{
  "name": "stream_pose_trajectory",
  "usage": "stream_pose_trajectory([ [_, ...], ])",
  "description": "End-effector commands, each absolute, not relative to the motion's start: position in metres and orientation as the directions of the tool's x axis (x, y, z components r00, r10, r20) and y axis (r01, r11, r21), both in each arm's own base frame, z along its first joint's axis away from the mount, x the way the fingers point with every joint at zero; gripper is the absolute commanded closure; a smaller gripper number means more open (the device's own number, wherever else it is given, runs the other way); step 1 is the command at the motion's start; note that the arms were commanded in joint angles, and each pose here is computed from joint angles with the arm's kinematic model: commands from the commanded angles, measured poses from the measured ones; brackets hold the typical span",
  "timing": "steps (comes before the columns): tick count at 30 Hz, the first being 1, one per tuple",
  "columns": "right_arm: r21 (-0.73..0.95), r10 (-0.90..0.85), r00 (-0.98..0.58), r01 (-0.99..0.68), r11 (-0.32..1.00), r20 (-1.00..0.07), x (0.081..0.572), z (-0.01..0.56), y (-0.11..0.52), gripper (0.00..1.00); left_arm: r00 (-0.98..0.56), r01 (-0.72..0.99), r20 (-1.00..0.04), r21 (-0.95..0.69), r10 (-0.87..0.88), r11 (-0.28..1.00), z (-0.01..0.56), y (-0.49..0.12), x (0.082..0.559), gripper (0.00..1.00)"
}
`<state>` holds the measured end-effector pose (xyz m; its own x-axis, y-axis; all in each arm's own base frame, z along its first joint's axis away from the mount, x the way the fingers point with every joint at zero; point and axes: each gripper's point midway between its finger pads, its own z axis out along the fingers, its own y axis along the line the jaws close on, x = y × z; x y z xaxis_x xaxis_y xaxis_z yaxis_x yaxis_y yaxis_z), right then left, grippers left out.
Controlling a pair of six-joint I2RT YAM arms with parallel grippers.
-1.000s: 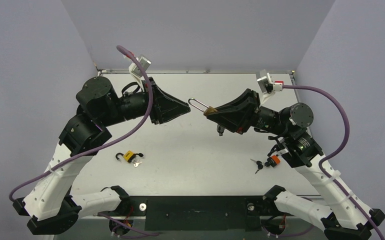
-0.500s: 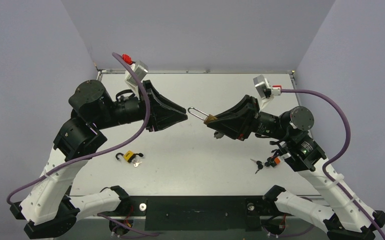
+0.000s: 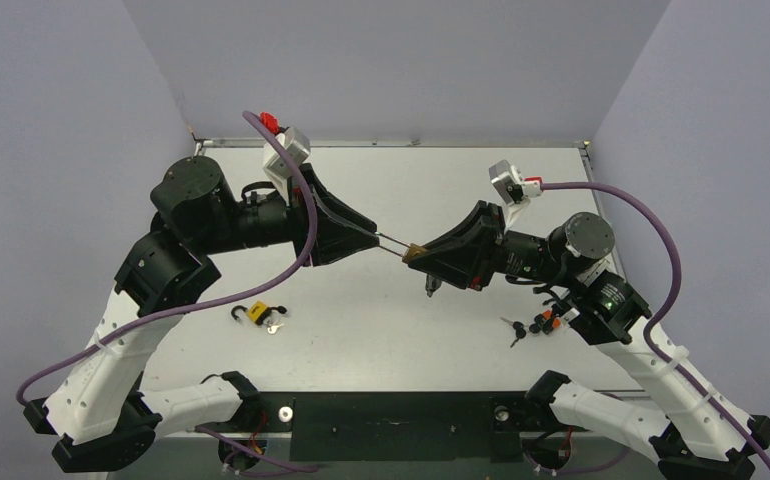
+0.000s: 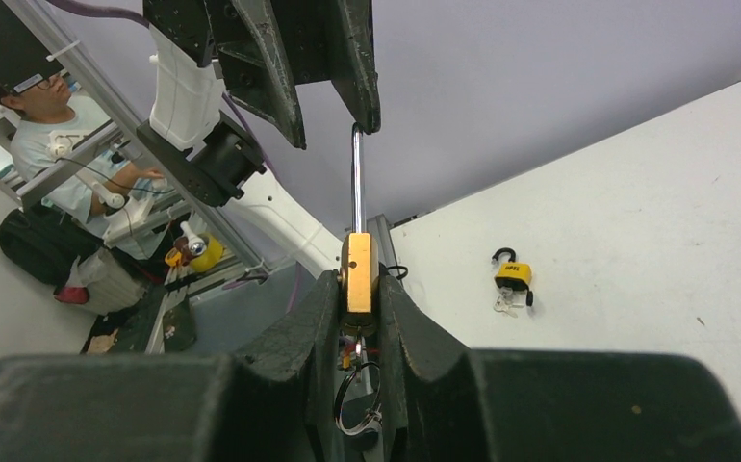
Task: Lock with the key
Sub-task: Lock the lock.
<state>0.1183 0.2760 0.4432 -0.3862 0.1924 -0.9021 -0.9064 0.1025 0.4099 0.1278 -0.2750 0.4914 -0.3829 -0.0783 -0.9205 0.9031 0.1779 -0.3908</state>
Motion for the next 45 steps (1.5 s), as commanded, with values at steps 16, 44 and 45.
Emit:
stream_pose_trajectory([
  [16,0.332,0.243,-0.298,-0.937,0.11,-0.923,0.112,0.474,0.267,1.0,-0.34,0.931,-0.938,-0.345,-0.059,0.121,0.491,-0.275,0.118,0.74],
  [44,0.35,0.254,-0.318,-0.932,0.09,-0.913,0.116,0.473,0.273,1.0,-0.38,0.924,-0.921,-0.383,-0.087,0.016,0.488,-0.29,0.106,1.0],
  [45,0.353,0.255,-0.322,-0.931,0.088,-0.912,0.116,0.473,0.274,1.0,-0.389,0.92,-0.917,-0.391,-0.088,0.011,0.488,-0.291,0.105,1.0],
])
